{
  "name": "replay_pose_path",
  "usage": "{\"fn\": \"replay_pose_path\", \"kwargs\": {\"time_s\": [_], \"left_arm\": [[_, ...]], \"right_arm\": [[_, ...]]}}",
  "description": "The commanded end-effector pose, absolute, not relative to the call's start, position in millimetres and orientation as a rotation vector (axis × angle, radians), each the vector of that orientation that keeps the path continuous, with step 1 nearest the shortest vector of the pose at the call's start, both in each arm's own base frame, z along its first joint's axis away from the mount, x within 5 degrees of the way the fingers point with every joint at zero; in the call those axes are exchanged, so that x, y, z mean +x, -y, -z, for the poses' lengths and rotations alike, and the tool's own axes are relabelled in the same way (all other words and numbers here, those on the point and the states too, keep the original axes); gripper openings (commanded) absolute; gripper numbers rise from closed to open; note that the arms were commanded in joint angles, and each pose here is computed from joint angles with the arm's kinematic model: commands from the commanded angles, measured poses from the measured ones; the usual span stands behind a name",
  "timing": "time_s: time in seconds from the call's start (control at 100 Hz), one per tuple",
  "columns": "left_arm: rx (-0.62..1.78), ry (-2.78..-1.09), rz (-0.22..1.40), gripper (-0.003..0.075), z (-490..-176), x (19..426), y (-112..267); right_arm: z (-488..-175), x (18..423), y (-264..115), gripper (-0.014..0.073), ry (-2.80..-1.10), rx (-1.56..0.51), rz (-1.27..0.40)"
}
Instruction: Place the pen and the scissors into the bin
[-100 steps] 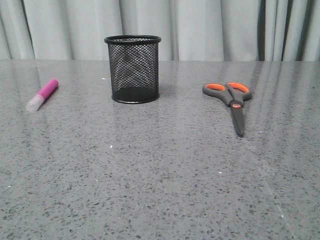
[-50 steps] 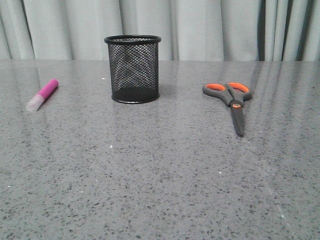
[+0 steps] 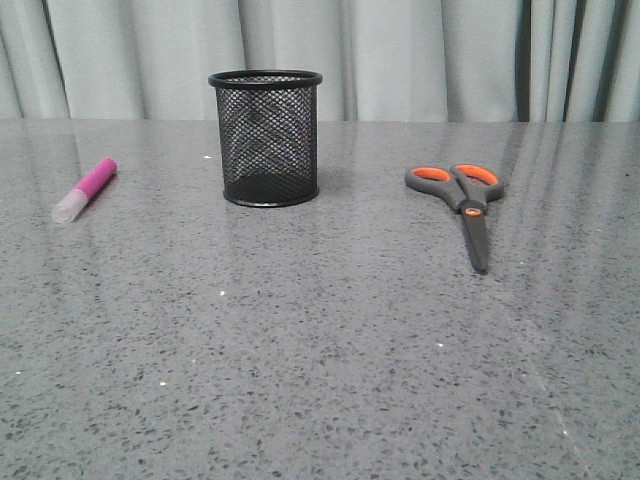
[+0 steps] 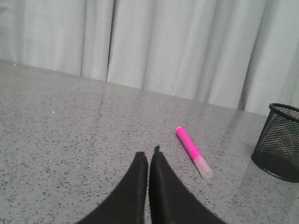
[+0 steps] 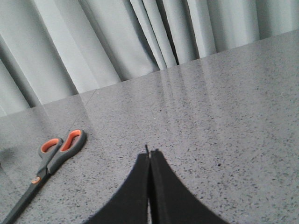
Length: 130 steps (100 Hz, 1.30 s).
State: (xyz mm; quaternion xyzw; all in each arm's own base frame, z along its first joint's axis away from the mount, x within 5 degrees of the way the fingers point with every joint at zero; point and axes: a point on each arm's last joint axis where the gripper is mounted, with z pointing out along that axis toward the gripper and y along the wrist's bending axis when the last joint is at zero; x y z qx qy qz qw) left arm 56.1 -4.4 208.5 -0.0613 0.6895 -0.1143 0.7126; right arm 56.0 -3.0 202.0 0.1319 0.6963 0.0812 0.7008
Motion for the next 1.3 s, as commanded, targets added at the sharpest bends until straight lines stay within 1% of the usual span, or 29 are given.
{"fn": "replay_pose_path", "kwargs": {"time_s": [0.0, 0.23, 0.47, 0.67, 0.84, 0.93, 1.12, 1.29], "left_arm": [[-0.212, -1.443, 0.316, -0.0021, -208.9, 54.6, 2.2], [-0.344, -1.421, 0.452, -0.0022, -209.3, 54.6, 1.4], [-0.479, -1.394, 0.594, -0.0022, -210.2, 54.5, 0.9], [-0.481, -1.395, 0.621, -0.0022, -215.4, 53.4, 2.3], [-0.431, -1.440, 0.656, -0.0022, -233.9, 51.2, 8.1], [-0.371, -1.481, 0.623, -0.0022, -248.0, 52.1, 10.7], [-0.194, -1.664, 0.481, -0.0022, -285.1, 62.0, 16.6], [-0.042, -1.812, 0.345, -0.0022, -319.4, 77.0, 18.7]], "right_arm": [[-204.7, 55.0, 5.6, -0.0068, -1.459, 0.325, -0.186], [-209.2, 54.3, 7.7, -0.0068, -1.386, 0.418, -0.271], [-208.7, 54.3, 7.8, -0.0068, -1.356, 0.563, -0.432], [-217.1, 52.7, 0.1, -0.0067, -1.432, 0.522, -0.485], [-226.9, 53.9, -4.2, -0.0067, -1.512, 0.445, -0.454], [-236.5, 57.3, -7.0, -0.0067, -1.575, 0.429, -0.466], [-266.8, 71.1, -9.6, -0.0067, -1.698, 0.384, -0.453], [-295.3, 86.1, -13.0, -0.0067, -1.845, 0.259, -0.400]]}}
